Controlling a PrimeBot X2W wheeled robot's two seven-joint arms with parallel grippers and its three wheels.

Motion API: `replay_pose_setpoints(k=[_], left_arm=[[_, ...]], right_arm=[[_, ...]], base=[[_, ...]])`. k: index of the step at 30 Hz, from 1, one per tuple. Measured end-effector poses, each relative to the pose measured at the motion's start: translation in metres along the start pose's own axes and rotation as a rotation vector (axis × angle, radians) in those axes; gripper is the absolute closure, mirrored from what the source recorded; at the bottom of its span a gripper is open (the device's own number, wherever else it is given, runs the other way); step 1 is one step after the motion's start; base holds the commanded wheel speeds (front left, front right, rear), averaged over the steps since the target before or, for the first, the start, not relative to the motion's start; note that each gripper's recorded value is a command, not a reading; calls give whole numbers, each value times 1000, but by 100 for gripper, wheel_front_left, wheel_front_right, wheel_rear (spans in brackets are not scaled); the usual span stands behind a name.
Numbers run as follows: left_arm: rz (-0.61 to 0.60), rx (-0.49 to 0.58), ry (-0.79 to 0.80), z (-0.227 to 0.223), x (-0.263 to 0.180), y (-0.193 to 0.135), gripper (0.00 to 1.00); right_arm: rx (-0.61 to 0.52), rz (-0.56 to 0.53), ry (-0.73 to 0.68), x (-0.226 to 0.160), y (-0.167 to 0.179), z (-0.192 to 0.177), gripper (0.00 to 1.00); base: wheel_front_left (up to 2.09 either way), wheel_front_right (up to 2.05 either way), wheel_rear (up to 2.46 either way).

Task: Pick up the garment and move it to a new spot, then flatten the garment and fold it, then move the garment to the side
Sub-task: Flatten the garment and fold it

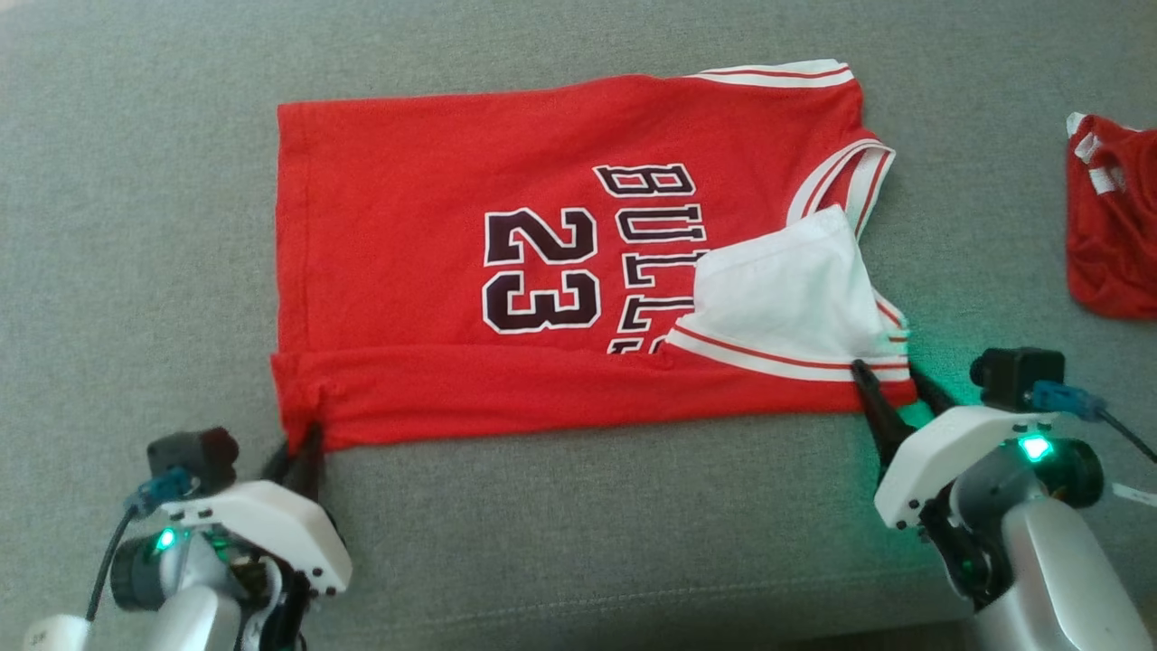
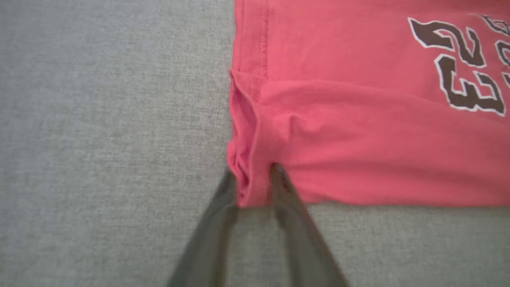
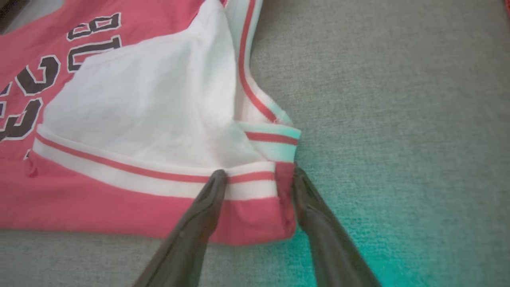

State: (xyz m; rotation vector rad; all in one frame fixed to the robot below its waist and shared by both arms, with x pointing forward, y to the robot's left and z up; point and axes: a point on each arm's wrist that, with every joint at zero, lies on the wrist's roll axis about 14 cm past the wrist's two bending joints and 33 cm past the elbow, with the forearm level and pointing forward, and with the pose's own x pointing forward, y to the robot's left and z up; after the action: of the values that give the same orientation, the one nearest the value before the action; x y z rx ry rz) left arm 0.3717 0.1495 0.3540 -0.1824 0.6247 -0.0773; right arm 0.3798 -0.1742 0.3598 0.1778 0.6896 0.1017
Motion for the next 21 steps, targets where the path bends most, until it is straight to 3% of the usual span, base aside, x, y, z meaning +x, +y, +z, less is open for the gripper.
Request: replay_pose_setpoints(k=[11, 21], left_arm=[[8, 12, -43, 11, -22, 3, 100], [56, 1, 23, -12, -67, 12, 100]], right_arm=[[27, 28, -73, -22, 10, 7, 100], [70, 11, 0, -64, 10, -31, 100]], base=[[0, 0, 0], [0, 0, 0]])
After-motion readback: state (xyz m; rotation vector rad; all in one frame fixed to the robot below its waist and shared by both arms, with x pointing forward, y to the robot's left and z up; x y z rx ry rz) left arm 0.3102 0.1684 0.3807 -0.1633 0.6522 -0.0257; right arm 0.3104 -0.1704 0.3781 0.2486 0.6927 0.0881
